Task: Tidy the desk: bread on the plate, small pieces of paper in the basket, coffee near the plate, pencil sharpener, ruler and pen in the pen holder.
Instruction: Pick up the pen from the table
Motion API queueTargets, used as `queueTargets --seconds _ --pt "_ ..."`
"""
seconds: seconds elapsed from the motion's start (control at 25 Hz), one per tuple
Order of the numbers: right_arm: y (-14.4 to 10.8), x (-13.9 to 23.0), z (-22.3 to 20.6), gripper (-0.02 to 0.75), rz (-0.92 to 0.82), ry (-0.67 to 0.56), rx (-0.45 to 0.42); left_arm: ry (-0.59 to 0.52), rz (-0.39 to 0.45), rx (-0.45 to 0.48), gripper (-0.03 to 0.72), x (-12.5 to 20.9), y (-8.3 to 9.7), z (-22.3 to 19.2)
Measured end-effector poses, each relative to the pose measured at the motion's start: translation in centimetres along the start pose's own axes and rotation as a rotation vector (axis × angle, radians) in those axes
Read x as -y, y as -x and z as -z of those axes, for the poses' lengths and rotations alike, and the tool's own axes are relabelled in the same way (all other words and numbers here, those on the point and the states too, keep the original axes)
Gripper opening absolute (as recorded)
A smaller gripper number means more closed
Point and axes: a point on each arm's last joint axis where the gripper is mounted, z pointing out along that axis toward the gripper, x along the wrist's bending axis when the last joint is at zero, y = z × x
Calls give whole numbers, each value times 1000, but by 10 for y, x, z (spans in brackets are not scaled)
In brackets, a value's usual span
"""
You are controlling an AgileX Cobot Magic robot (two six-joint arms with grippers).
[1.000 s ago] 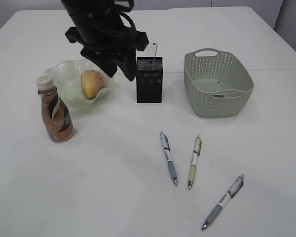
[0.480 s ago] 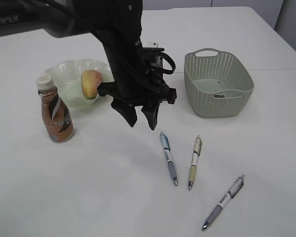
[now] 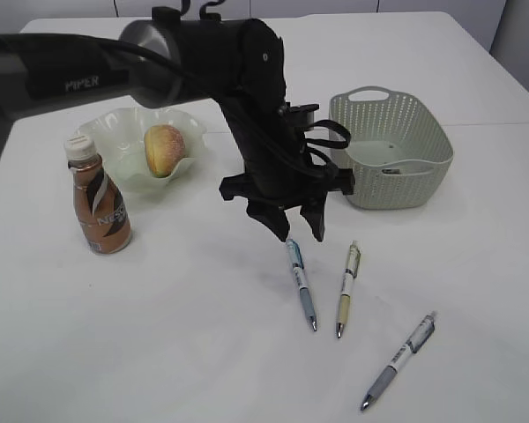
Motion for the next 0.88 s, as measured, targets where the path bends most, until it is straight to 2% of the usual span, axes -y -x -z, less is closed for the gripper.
queueTargets --seconds 0.24,0.88 --pt "0 0 0 467 20 0 0 -37 14 -26 359 2 -1 -27" --pt "0 0 0 467 42 0 0 -64 40 -56 356 3 -10 -58"
